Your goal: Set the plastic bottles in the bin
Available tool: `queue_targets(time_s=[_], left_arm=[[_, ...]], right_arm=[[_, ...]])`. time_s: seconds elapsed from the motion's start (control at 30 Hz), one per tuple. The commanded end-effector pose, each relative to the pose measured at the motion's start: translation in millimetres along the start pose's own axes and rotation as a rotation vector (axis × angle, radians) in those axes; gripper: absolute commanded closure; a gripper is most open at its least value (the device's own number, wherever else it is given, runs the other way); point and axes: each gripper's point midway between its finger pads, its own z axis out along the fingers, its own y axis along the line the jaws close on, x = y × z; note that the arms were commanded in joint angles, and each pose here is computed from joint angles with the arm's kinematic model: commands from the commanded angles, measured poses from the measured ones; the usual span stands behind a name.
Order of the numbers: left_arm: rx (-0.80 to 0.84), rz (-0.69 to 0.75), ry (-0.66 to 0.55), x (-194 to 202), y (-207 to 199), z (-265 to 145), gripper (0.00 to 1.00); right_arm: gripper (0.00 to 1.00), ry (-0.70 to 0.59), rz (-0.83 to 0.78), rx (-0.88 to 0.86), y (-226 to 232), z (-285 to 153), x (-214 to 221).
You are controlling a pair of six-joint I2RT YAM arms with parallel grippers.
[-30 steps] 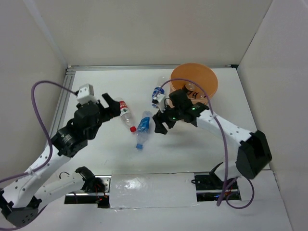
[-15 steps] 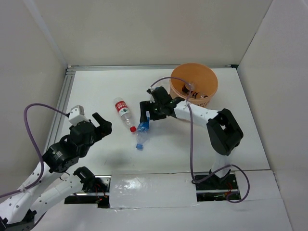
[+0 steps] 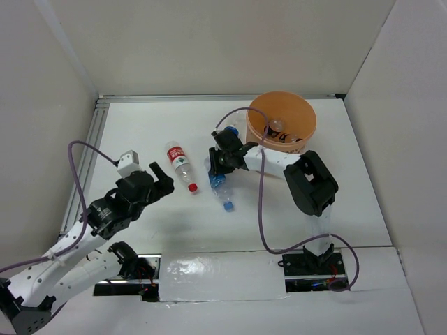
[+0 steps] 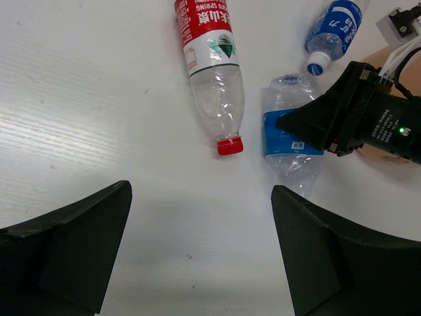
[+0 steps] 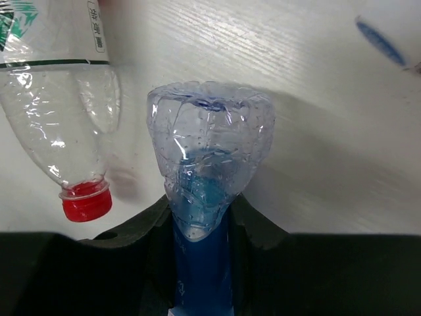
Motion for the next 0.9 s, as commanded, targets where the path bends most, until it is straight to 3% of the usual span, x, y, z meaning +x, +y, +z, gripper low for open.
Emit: queue_targets(time_s=[0.0, 0.23, 0.4, 0.53, 0.7, 0.87], left_arm=[[0.021, -0.008, -0.013, 2.3, -12.1, 17.4, 0.0], [0.013, -0.036, 0.067, 12.3, -26.9, 67.2, 0.0], [-0.024, -0.029, 0.09, 9.0, -32.6, 97.3, 0.0], [-0.043, -0.026, 0.113, 9.9, -29.7, 123.6, 0.0], [-0.039, 0.01, 0.102, -4.0, -36.5, 154.9, 0.0], [-0.042, 0.059, 0.116, -6.3, -43.3, 176.4, 0.0]], right_arm=[[0.73, -0.144, -0.132, 0.005, 19.5, -34.9, -37.0], [0.76, -0.259, -0.485, -0.2, 88.2, -118.5, -60.2], [0.77, -0.408, -0.614, -0.221, 107.6, -171.6, -93.6], [0.77, -0.594, -0.629, -0.14, 92.1, -218.4, -151.8], [0.77, -0.845, -0.549, -0.032, 33.1, -288.6, -234.7], [0.74, -0.96, -0.532, -0.072, -3.0, -337.9, -267.5]])
